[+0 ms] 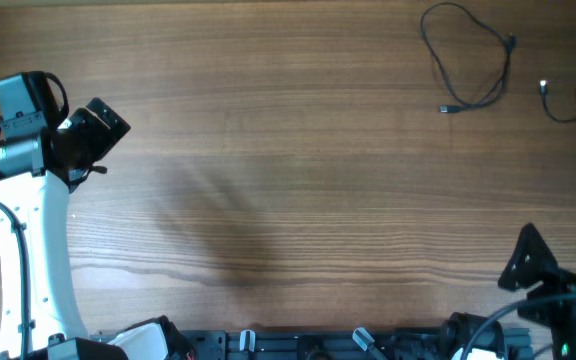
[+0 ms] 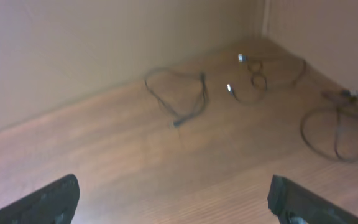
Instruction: Untangle cables
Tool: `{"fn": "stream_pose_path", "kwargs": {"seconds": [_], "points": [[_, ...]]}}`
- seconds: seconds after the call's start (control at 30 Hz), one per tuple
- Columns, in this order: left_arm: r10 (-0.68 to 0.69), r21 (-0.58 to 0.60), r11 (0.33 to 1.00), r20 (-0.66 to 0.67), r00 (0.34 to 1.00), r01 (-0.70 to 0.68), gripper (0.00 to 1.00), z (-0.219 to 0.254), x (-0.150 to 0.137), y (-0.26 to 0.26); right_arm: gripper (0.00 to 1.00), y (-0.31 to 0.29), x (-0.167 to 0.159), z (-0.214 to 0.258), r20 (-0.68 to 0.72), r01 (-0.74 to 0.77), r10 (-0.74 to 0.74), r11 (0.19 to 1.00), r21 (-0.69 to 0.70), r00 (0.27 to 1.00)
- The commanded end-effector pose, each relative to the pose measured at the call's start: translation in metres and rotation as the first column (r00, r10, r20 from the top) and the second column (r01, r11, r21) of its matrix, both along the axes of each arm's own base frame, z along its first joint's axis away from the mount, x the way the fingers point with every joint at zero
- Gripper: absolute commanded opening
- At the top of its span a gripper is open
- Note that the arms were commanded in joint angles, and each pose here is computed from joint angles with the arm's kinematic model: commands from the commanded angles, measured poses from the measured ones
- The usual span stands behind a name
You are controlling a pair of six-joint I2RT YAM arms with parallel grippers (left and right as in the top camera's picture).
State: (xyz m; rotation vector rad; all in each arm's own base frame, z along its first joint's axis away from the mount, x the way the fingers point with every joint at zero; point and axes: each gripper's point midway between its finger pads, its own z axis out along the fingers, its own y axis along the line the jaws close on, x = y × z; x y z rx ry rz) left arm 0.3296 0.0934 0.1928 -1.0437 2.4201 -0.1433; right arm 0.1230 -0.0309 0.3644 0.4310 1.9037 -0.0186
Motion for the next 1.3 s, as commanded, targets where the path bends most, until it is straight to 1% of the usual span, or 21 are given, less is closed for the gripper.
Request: {"fn": "stream_pose_path", "kwargs": {"seconds": [0.0,0.03,0.07,0.2,0.23,0.37,0.47,0.6,0.7,0.83,0.87,1.0,1.13,1.27], "points": [[-0.003,0.004,1.0,0.017,1.0,0.003,1.0,0.006,0.001,0.001,1.0,0.001,0.025,-0.009,0.029,-0.039,0.039,0.999,-0.006,0.999],[-0.003,0.004,1.0,0.017,1.0,0.003,1.0,0.006,0.001,0.001,1.0,0.0,0.034,-0.011,0.047,-0.044,0.045,0.999,-0.008,0.998],[-0.003,0.004,1.0,0.017,1.0,0.003,1.0,0.006,0.001,0.001,1.0,0.002,0.051,-0.013,0.083,-0.07,0.07,0.998,-0.01,0.994],[-0.003,0.004,1.0,0.017,1.0,0.003,1.0,0.006,0.001,0.001,1.0,0.008,0.081,-0.029,0.119,-0.145,0.148,0.989,-0.035,0.982],[-0.003,0.004,1.0,0.017,1.0,0.003,1.0,0.006,0.001,0.001,1.0,0.01,0.09,-0.04,0.132,-0.168,0.171,0.985,-0.034,0.976],[-0.003,0.004,1.0,0.017,1.0,0.003,1.0,0.006,0.001,0.001,1.0,0.015,0.094,-0.064,0.181,-0.192,0.196,0.981,-0.037,0.964],[-0.003,0.004,1.0,0.017,1.0,0.003,1.0,0.006,0.001,0.001,1.0,0.017,0.095,-0.077,0.265,-0.201,0.21,0.978,-0.058,0.941],[-0.003,0.004,1.0,0.017,1.0,0.003,1.0,0.006,0.001,0.001,1.0,0.016,0.107,-0.094,0.367,-0.197,0.215,0.977,-0.085,0.905],[-0.003,0.004,1.0,0.017,1.0,0.003,1.0,0.006,0.001,0.001,1.0,0.019,0.116,-0.118,0.374,-0.21,0.228,0.974,-0.088,0.899],[-0.003,0.004,1.0,0.017,1.0,0.003,1.0,0.006,0.001,0.001,1.0,0.023,0.12,-0.135,0.385,-0.213,0.23,0.973,-0.088,0.894],[-0.003,0.004,1.0,0.017,1.0,0.003,1.0,0.006,0.001,0.001,1.0,0.021,0.12,-0.138,0.386,-0.204,0.22,0.976,-0.083,0.896],[-0.003,0.004,1.0,0.017,1.0,0.003,1.0,0.006,0.001,0.001,1.0,0.005,0.119,-0.153,0.411,-0.114,0.104,0.993,0.0,0.906],[-0.003,0.004,1.0,0.017,1.0,0.003,1.0,0.006,0.001,0.001,1.0,0.005,0.119,-0.166,0.418,-0.111,0.088,0.993,0.031,0.904],[-0.003,0.004,1.0,0.017,1.0,0.003,1.0,0.006,0.001,0.001,1.0,0.005,0.121,-0.183,0.392,-0.11,0.097,0.994,0.01,0.915]]}}
